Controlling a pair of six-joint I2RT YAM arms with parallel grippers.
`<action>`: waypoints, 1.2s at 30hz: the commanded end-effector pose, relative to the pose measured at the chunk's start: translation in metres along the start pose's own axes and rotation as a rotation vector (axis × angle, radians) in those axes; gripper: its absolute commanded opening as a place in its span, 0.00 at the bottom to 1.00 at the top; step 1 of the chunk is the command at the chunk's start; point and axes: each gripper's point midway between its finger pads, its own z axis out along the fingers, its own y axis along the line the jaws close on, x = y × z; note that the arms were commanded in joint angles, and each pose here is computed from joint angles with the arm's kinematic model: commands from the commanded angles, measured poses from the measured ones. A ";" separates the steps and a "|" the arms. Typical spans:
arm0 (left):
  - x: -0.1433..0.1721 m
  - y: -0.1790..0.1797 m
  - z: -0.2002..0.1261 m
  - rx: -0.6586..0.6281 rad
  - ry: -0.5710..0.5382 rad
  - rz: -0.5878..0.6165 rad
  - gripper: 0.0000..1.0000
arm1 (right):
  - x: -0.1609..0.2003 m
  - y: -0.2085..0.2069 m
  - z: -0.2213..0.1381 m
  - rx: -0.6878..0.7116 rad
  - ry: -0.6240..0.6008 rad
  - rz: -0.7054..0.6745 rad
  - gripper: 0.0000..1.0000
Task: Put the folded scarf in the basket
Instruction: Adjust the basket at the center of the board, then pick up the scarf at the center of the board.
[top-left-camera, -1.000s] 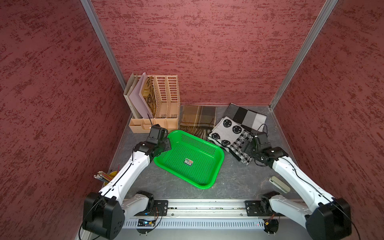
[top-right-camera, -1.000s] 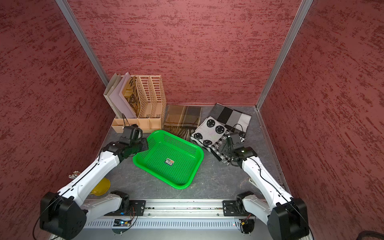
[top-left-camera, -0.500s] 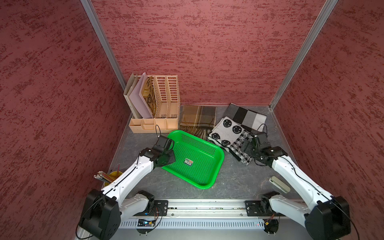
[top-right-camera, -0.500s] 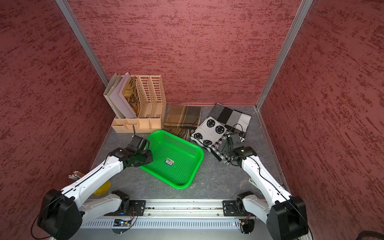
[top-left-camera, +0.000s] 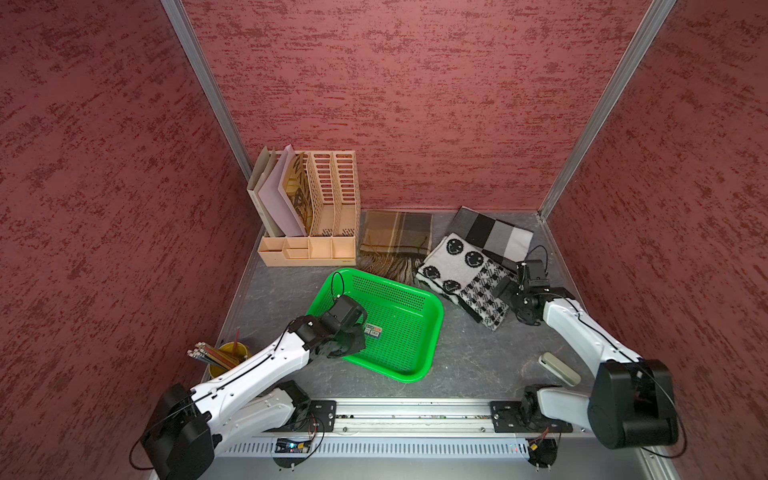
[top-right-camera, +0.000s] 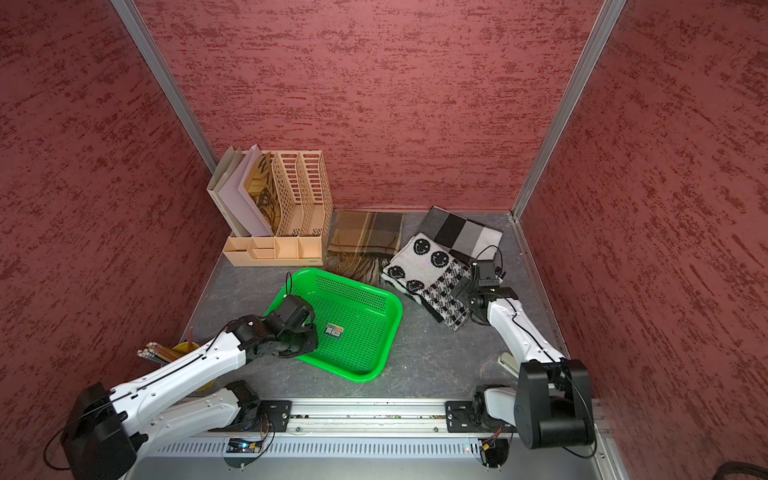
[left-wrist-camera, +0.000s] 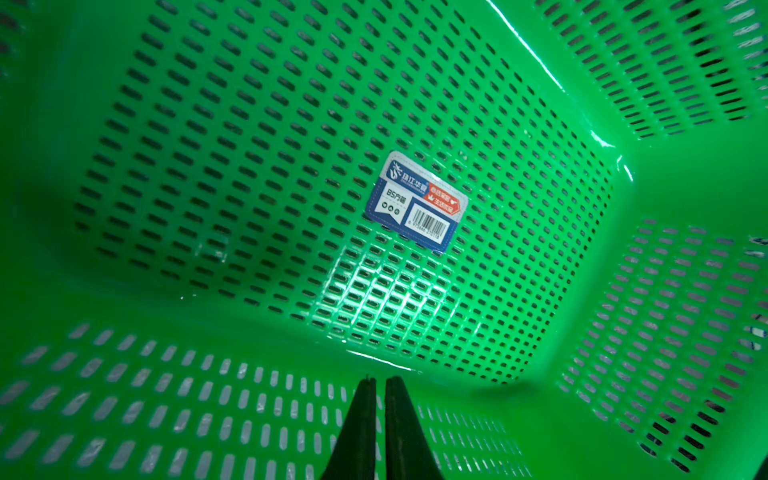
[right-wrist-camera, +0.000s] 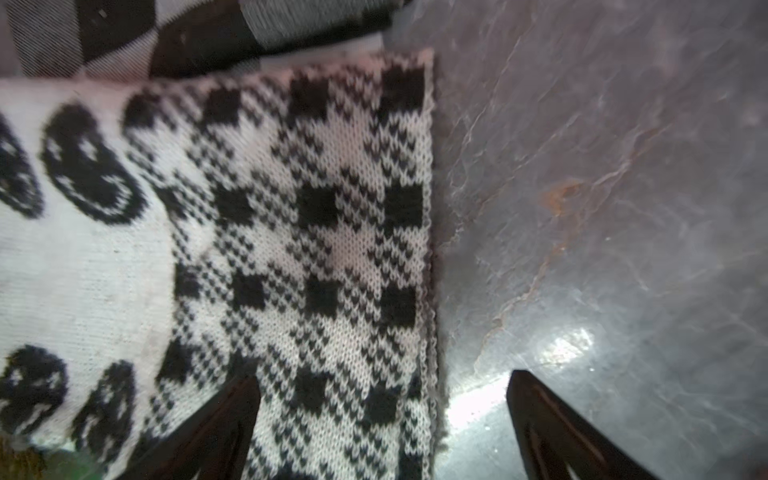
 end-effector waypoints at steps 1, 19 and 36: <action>-0.017 -0.015 -0.024 0.037 -0.076 -0.030 0.13 | 0.005 0.002 0.012 -0.045 0.027 -0.006 0.98; -0.232 -0.216 0.016 0.377 -0.169 0.228 0.63 | 0.005 -0.005 0.009 -0.004 0.013 -0.020 0.91; -0.219 -0.267 0.147 0.396 0.036 0.388 0.61 | 0.011 0.002 0.030 -0.025 0.066 0.018 0.91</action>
